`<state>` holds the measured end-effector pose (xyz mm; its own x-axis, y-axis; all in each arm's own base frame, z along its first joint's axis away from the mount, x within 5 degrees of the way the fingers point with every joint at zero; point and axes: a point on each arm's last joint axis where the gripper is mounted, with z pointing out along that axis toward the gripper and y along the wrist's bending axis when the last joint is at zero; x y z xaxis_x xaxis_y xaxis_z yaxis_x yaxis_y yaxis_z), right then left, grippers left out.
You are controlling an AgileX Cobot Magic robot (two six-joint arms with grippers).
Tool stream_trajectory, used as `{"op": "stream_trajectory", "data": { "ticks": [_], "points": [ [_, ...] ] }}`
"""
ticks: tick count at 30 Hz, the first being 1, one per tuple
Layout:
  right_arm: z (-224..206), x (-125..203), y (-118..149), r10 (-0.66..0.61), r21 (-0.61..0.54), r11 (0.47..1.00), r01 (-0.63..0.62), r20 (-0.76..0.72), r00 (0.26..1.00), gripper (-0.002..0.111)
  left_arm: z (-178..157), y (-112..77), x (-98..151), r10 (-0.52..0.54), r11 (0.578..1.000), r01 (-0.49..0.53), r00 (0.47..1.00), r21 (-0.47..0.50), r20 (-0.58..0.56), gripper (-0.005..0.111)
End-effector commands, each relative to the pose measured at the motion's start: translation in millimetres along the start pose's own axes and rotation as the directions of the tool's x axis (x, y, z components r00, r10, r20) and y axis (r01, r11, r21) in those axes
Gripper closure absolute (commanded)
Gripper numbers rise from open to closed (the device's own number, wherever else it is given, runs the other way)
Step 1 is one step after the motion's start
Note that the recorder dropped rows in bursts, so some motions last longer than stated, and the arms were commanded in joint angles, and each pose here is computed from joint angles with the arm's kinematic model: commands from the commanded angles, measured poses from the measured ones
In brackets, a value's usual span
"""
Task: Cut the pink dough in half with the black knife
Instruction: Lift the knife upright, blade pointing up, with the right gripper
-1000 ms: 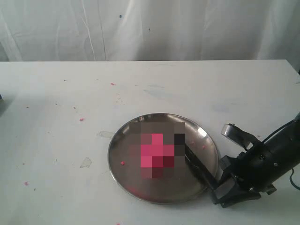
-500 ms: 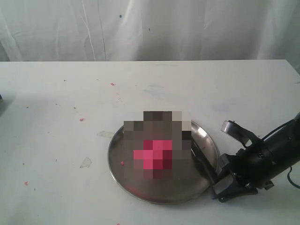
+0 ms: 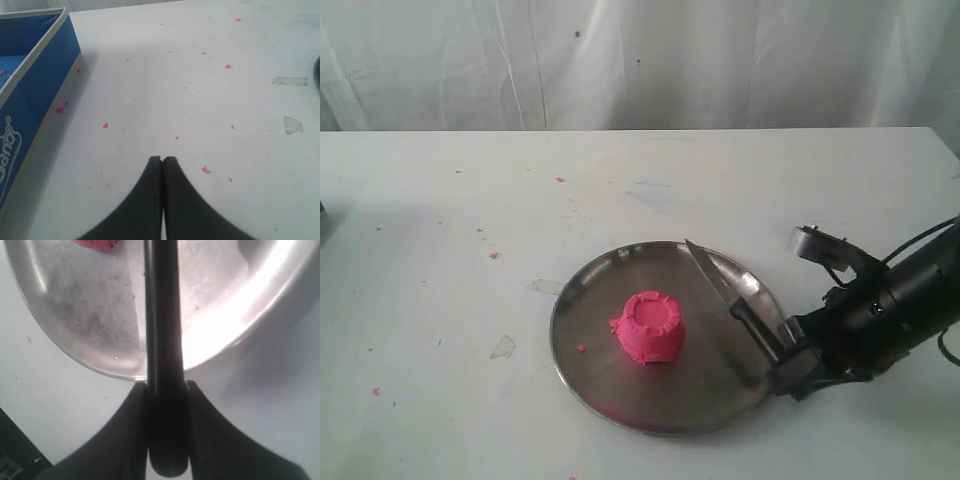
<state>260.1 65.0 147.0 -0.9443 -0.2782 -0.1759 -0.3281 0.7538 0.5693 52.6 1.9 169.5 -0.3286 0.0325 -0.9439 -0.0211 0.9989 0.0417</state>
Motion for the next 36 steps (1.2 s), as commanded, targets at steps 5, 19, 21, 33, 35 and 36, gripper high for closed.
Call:
{"op": "stream_trajectory", "data": {
  "ticks": [5,19,21,33,35,36],
  "points": [
    [-12,-2,4,-0.015,0.107,0.994,0.01,0.051,0.999,0.108,0,0.0,1,-0.001,1.0,0.001,1.0,-0.001,0.001,0.107],
    [-54,7,77,-0.307,0.349,0.908,0.23,0.184,0.934,0.108,0,0.0,1,-0.001,1.0,0.001,1.0,-0.001,0.001,0.107],
    [-57,9,82,-0.329,0.395,0.888,0.235,0.188,0.925,0.108,0,0.0,1,-0.001,1.0,0.001,1.0,-0.001,0.001,0.107],
    [-54,20,103,-0.383,0.449,0.855,0.259,0.212,0.899,0.108,0,0.0,1,-0.001,1.0,0.001,1.0,-0.001,0.001,0.107],
    [-53,21,107,-0.359,0.417,0.876,0.241,0.23,0.905,0.108,0,0.0,1,-0.001,1.0,0.001,1.0,-0.001,0.001,0.107],
    [-52,21,108,-0.338,0.394,0.891,0.227,0.241,0.91,0.108,0,0.0,1,-0.001,1.0,0.001,1.0,-0.001,0.001,0.107]
  ]
}}
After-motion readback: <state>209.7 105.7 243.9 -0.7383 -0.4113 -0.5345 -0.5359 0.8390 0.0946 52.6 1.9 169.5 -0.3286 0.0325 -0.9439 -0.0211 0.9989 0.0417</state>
